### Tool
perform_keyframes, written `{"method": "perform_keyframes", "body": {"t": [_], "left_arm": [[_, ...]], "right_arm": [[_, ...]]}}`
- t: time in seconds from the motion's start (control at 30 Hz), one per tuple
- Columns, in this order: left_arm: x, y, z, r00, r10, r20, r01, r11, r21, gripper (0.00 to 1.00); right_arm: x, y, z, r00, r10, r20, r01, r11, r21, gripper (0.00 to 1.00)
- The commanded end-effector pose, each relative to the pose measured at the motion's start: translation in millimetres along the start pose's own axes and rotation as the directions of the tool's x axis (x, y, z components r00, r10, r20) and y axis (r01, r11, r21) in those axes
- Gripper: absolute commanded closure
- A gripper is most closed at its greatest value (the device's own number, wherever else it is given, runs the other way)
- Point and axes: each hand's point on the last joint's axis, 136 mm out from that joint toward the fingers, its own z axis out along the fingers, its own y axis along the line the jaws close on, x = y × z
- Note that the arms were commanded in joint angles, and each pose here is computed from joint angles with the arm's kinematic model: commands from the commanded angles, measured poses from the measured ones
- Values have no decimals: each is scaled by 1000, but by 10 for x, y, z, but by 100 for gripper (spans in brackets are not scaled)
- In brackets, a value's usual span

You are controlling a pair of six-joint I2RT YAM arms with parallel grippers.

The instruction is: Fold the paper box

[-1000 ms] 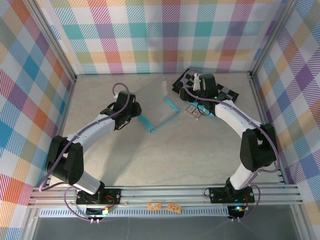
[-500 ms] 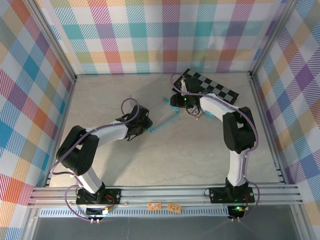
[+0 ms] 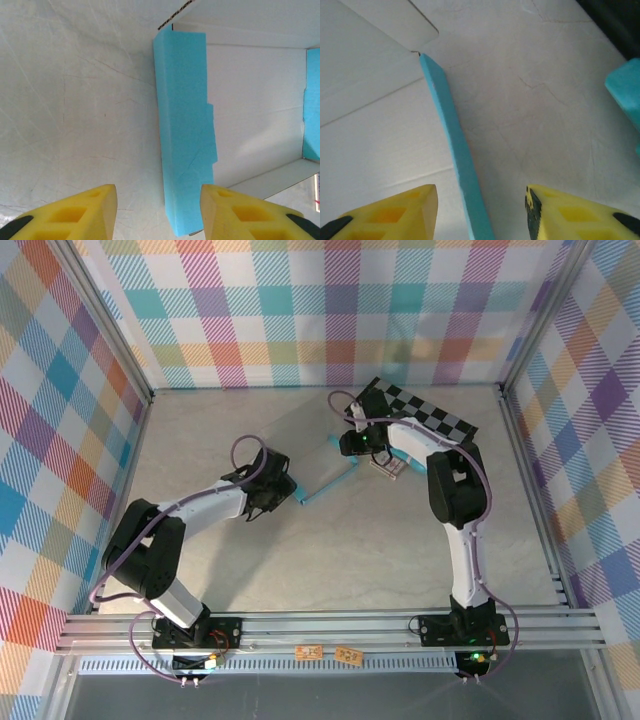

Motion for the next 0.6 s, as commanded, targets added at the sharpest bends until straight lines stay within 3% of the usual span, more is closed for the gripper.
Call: {"method": "perform_keyframes", "body": {"t": [0.0,0.4,0.57], "left_arm": [[-9,57,-68,999,14,-33,-14,1000,0,53],[-76,107,162,993,37,-115,-36,999,8,55],[-65,61,237,988,72,-134,-69,997,24,57]], "right_arm": [[17,90,56,998,-41,-39,40,999,-28,53],[337,169,69,988,-38,-153,49,996,70,70],[470,199,20,986,-57,-157,76,991,113,85]]}}
